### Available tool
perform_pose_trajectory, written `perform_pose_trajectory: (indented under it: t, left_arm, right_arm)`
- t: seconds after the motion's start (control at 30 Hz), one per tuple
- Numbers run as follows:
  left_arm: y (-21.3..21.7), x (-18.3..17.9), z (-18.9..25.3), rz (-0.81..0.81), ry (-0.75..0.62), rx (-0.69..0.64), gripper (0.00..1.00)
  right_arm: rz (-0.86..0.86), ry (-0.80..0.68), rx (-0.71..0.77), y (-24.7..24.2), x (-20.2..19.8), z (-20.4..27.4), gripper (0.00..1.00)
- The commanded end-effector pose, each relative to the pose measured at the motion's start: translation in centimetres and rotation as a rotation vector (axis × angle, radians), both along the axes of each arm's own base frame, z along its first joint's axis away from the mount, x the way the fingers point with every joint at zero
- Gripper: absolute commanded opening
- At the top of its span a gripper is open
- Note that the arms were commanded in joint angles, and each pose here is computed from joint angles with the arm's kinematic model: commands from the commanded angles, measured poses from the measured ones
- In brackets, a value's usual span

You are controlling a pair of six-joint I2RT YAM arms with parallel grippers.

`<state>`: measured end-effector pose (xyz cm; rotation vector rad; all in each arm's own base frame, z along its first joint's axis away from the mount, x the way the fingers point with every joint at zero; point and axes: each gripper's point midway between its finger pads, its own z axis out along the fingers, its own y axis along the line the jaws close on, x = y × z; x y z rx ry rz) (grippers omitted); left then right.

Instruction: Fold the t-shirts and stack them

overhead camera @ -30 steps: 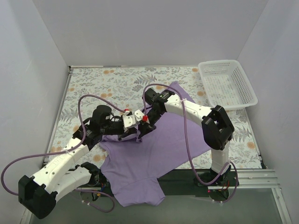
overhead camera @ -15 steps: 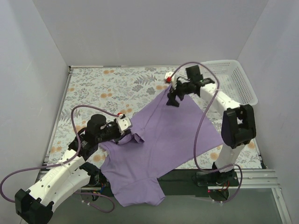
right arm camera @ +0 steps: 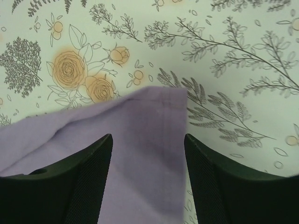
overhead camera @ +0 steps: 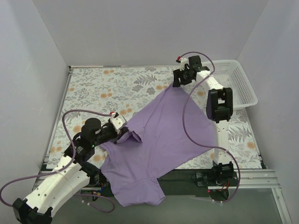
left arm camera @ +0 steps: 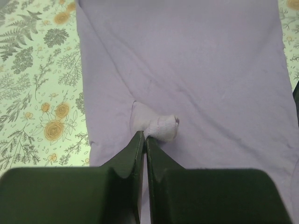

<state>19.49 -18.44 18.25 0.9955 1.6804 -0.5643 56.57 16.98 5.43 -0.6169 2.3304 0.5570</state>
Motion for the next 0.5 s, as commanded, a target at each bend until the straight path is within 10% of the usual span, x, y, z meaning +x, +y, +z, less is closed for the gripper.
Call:
perform_pose_trajectory:
  t: [0.0,0.47]
  left_arm:
    - [0.3,0.0,0.9,0.032,-0.024,-0.043,0.0]
    - [-0.2,0.2,0.3,0.029,0.016,-0.049,0.0]
  right_arm:
    - [-0.1,-0.05,0.017,0.6,2.5,2.1,0.7]
    - [-0.101,-0.03,0.036,1.4,4.1,-1.6,0.65]
